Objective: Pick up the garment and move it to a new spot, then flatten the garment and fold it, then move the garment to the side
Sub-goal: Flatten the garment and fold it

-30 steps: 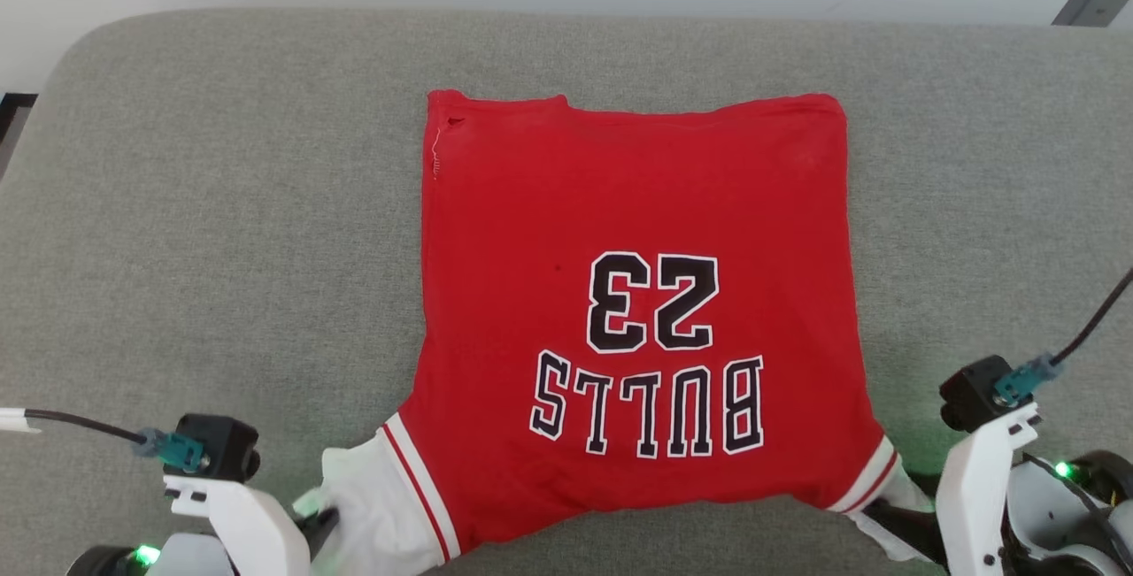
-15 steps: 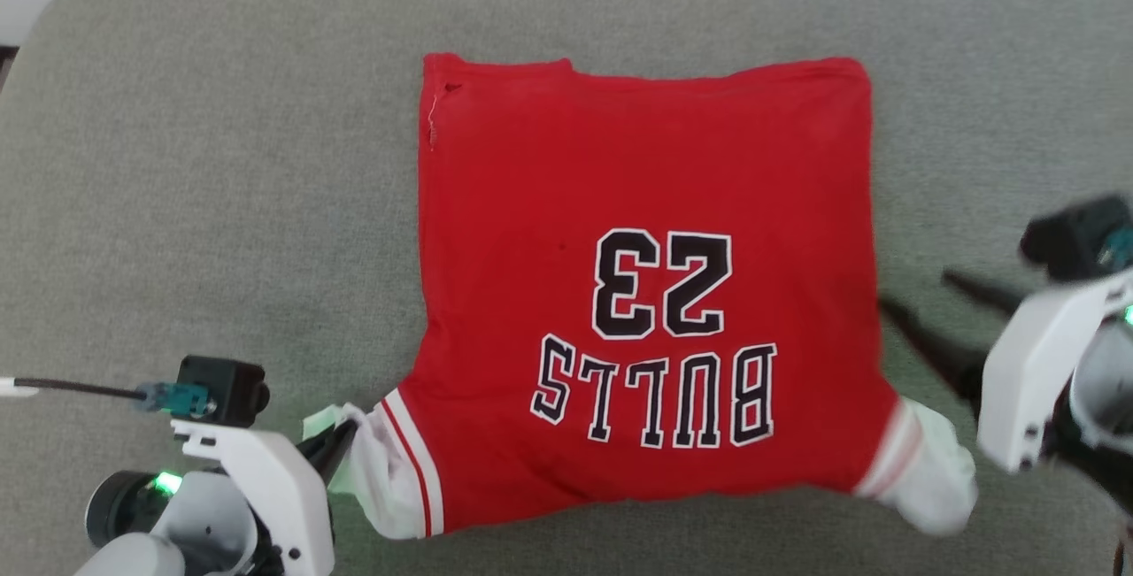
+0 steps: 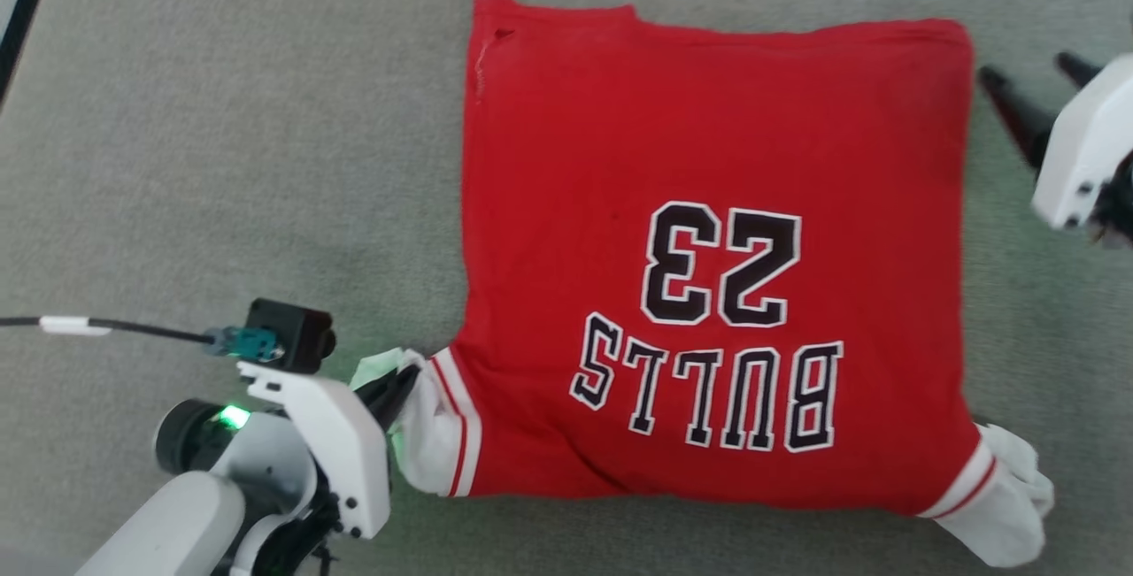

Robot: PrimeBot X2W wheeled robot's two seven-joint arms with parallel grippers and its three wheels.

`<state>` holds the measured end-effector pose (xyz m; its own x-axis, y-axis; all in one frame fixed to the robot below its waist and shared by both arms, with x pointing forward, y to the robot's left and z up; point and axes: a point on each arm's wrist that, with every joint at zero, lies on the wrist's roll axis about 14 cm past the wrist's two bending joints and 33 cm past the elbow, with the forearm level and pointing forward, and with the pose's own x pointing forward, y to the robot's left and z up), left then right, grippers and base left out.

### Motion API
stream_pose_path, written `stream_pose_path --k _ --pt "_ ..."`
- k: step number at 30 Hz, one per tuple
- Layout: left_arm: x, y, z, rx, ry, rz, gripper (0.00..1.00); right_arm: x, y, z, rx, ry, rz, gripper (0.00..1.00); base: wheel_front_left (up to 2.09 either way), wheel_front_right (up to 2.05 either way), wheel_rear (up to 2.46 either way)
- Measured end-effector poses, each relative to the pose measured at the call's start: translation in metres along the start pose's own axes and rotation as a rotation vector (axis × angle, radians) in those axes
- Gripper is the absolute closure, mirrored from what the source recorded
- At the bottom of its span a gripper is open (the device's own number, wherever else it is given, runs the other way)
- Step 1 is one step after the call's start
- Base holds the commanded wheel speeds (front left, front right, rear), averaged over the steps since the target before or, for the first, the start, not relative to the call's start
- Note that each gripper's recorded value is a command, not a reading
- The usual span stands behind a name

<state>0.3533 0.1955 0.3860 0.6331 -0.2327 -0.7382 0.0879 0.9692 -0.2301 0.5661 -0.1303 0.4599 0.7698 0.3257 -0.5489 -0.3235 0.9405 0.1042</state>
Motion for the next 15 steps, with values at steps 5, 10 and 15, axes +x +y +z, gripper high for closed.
stream_pose_path --k 5,10,15 --pt "0.007 0.003 -0.001 -0.015 0.006 0.002 1.00 0.038 -0.009 -0.017 0.047 0.114 -0.021 0.00 0.00 0.00 0.00" --pt "0.013 0.006 -0.002 -0.033 0.007 0.006 1.00 0.064 -0.003 -0.045 0.086 0.240 -0.004 0.00 0.00 0.00 0.00" --pt "0.017 0.012 -0.005 -0.049 0.012 0.017 1.00 0.085 0.011 -0.068 0.098 0.383 0.026 0.00 0.00 0.00 0.00"
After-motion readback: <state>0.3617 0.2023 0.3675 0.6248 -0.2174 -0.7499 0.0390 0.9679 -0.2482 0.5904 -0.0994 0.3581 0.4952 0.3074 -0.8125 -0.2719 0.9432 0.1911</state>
